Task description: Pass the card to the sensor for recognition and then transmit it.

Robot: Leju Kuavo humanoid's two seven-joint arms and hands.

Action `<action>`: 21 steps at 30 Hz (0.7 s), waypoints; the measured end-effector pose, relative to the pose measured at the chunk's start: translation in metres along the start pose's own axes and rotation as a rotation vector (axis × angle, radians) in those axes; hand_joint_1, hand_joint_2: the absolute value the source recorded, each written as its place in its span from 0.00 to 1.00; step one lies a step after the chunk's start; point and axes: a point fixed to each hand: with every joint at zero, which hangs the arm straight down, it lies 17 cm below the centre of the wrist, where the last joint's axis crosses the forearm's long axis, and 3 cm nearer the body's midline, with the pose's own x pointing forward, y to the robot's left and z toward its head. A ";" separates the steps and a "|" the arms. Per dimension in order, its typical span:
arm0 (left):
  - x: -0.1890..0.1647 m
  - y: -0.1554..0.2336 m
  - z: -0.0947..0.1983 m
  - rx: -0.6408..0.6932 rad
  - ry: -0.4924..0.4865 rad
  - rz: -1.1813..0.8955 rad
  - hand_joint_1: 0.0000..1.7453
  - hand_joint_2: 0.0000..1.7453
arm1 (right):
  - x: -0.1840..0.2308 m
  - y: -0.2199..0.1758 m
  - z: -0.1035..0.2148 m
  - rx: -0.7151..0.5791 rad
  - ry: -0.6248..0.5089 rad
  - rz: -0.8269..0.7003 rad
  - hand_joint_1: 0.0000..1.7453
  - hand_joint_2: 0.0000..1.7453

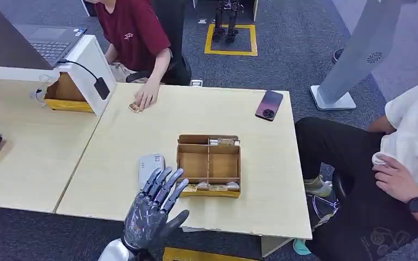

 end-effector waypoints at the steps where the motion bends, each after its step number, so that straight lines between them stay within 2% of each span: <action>1: -0.002 -0.001 -0.004 0.002 0.026 -0.002 0.00 1.00 | 0.000 0.000 0.000 -0.001 -0.001 0.002 0.00 0.00; 7: -0.034 -0.016 -0.025 0.006 0.222 -0.005 0.00 1.00 | 0.003 -0.003 0.000 -0.010 -0.013 0.040 0.00 0.00; 16: -0.006 -0.055 -0.024 -0.079 0.217 0.008 0.00 1.00 | 0.006 -0.004 0.000 -0.015 -0.019 0.047 0.00 0.00; 21: -0.006 -0.055 -0.024 -0.079 0.217 0.008 0.00 1.00 | 0.006 -0.004 0.000 -0.015 -0.019 0.047 0.00 0.00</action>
